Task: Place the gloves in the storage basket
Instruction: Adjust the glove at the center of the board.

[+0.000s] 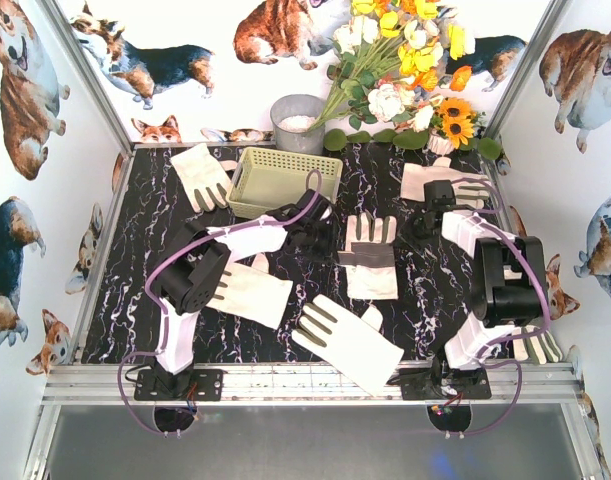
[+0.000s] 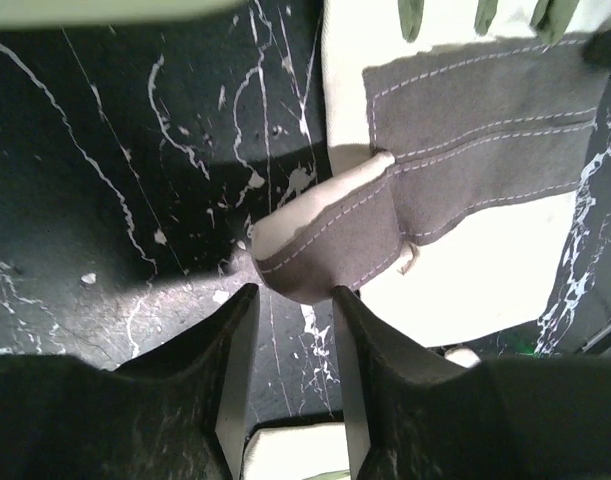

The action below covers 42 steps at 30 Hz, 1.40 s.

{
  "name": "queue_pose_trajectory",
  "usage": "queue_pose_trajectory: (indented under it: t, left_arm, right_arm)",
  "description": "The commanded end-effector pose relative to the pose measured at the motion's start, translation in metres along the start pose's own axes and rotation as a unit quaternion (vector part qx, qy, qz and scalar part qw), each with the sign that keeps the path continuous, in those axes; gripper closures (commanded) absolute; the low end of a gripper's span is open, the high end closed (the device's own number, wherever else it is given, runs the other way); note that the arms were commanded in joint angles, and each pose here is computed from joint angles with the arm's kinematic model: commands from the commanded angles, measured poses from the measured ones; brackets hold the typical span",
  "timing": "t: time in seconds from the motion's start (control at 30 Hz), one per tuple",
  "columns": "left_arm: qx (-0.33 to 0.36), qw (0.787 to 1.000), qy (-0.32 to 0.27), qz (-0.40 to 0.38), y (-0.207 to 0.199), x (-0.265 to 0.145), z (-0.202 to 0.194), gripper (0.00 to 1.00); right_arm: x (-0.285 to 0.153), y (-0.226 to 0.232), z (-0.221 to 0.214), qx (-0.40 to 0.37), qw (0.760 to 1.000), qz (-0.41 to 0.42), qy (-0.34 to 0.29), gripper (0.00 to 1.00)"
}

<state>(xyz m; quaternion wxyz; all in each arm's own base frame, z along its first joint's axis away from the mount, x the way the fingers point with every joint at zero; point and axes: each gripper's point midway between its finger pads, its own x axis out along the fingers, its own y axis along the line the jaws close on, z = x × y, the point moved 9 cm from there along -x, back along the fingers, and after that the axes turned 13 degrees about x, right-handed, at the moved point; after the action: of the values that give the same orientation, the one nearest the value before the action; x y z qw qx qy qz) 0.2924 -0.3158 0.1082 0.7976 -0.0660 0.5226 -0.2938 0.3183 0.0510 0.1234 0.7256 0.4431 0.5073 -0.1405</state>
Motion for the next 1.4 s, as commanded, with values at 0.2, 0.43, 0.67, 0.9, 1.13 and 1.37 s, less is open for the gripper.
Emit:
queue_pose_trajectory:
  t: [0.2, 0.43, 0.67, 0.9, 1.13, 1.37]
  left_arm:
    - [-0.027, 0.999, -0.035, 0.006, 0.015, 0.011, 0.017, 0.85]
    - [-0.042, 0.998, -0.046, 0.022, 0.025, 0.016, 0.028, 1.0]
    - [-0.06, 0.996, -0.054, 0.021, 0.037, 0.018, 0.033, 1.0]
    - [-0.058, 0.997, -0.054, 0.022, 0.037, 0.014, 0.033, 0.86]
    - [-0.045, 0.997, -0.064, 0.014, 0.03, -0.002, 0.039, 0.64]
    - [-0.027, 0.997, -0.078, 0.015, 0.021, -0.033, 0.038, 0.46]
  right_arm:
    - [0.011, 0.016, 0.013, -0.003, 1.0, 0.023, -0.013, 1.0]
    - [0.02, 0.029, 0.021, -0.025, 0.999, 0.035, -0.015, 1.0]
    - [0.026, 0.033, 0.027, -0.046, 0.999, 0.028, -0.01, 1.0]
    - [0.024, 0.03, 0.025, -0.063, 0.998, 0.024, -0.004, 0.91]
    - [0.008, 0.04, 0.029, -0.084, 0.995, 0.044, -0.02, 0.67]
    - [-0.018, 0.05, 0.031, -0.112, 0.991, 0.068, -0.041, 0.46]
